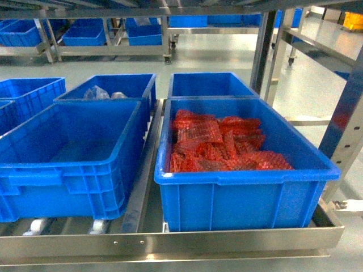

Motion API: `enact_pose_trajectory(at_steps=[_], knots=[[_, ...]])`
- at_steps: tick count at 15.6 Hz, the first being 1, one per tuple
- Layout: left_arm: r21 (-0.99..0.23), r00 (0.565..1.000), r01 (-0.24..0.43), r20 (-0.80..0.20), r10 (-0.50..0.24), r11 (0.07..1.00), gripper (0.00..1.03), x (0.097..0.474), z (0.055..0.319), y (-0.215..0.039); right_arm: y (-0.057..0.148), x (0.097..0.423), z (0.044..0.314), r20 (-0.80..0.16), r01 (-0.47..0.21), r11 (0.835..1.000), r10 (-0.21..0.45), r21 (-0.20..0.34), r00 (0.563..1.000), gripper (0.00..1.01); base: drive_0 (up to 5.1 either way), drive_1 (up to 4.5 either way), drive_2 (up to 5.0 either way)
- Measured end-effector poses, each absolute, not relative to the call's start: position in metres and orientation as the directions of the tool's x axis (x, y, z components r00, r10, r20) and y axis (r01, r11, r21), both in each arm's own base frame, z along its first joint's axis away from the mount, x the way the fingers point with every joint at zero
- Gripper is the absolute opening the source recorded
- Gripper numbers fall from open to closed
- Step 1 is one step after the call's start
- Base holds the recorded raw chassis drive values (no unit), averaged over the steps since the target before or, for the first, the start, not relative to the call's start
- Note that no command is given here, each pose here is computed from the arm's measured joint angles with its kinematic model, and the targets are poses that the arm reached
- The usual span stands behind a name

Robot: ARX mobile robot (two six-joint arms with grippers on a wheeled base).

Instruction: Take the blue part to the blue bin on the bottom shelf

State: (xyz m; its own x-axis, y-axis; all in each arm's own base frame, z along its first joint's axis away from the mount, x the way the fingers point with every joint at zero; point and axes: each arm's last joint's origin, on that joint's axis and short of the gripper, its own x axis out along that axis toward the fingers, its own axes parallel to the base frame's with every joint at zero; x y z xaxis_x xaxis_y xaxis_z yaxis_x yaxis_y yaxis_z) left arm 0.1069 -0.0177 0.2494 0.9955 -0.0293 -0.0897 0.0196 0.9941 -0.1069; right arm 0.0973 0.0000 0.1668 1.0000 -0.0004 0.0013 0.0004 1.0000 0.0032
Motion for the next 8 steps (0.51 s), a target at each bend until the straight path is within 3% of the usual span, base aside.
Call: enact_pose_trajectory(at_steps=[8], knots=[[-0.107,0.995,0.019,-0.09,-0.029,0.994,0.44,0.1068,0.2493,-0.0177,0.0,0.0973,0.1667,0.001,0.0,1.0,0.0,0.003,1.0,0.98,0.0,0.0,0.0]])
